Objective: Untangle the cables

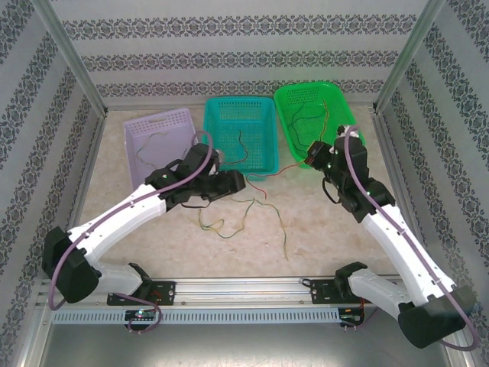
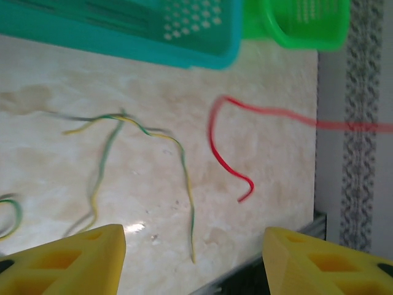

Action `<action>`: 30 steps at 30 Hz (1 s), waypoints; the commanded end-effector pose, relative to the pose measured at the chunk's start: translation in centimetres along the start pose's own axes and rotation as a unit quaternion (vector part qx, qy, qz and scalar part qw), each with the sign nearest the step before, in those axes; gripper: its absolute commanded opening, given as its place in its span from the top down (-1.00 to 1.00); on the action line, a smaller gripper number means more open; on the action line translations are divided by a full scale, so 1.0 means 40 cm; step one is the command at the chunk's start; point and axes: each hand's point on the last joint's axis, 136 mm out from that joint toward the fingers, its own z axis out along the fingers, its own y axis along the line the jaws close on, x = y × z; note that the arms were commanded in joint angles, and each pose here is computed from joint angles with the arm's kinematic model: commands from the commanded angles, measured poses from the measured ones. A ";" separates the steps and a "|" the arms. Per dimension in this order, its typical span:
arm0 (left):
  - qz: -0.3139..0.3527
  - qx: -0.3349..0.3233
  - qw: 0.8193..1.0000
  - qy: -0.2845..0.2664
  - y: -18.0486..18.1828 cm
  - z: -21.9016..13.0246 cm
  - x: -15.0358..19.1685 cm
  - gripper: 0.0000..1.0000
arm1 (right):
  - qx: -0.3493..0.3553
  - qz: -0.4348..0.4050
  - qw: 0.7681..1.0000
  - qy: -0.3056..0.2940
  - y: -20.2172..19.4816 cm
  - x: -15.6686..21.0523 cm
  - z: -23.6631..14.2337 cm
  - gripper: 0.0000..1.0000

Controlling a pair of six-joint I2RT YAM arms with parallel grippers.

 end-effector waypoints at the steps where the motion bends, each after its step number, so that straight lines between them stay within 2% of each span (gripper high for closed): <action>1: 0.068 0.060 0.996 0.007 -0.102 0.020 0.011 -0.24 | -0.016 -0.026 0.999 0.011 0.043 -0.020 0.006 1.00; 5: 0.077 0.039 0.996 0.012 -0.115 0.072 0.022 -0.25 | -0.017 -0.021 1.000 0.016 0.068 -0.031 0.018 1.00; 8: 0.062 0.012 0.998 -0.011 -0.092 0.089 0.004 -0.28 | -0.020 -0.012 1.000 0.017 0.081 -0.035 0.020 1.00; 12: 0.056 0.010 0.998 -0.032 -0.091 0.105 -0.017 -0.30 | -0.022 -0.004 0.999 0.027 0.090 -0.026 0.020 1.00; 18: 0.054 -0.010 0.998 -0.022 -0.077 0.148 -0.020 -0.19 | -0.018 0.008 0.999 0.033 0.080 -0.010 0.016 1.00; 21: 0.053 -0.016 0.998 -0.021 -0.072 0.159 -0.021 0.00 | -0.017 0.012 0.999 0.032 0.077 -0.010 0.012 1.00; 25: 0.052 -0.015 0.998 -0.024 -0.072 0.163 -0.024 0.37 | -0.017 0.012 0.999 0.031 0.078 -0.012 0.008 1.00; 27: 0.054 -0.020 0.998 -0.024 -0.067 0.162 -0.024 0.58 | -0.016 0.010 0.999 0.029 0.077 -0.015 0.007 1.00; 30: 0.061 -0.028 0.998 -0.021 -0.054 0.154 -0.016 1.00 | -0.013 0.005 1.000 0.020 0.070 -0.030 0.006 1.00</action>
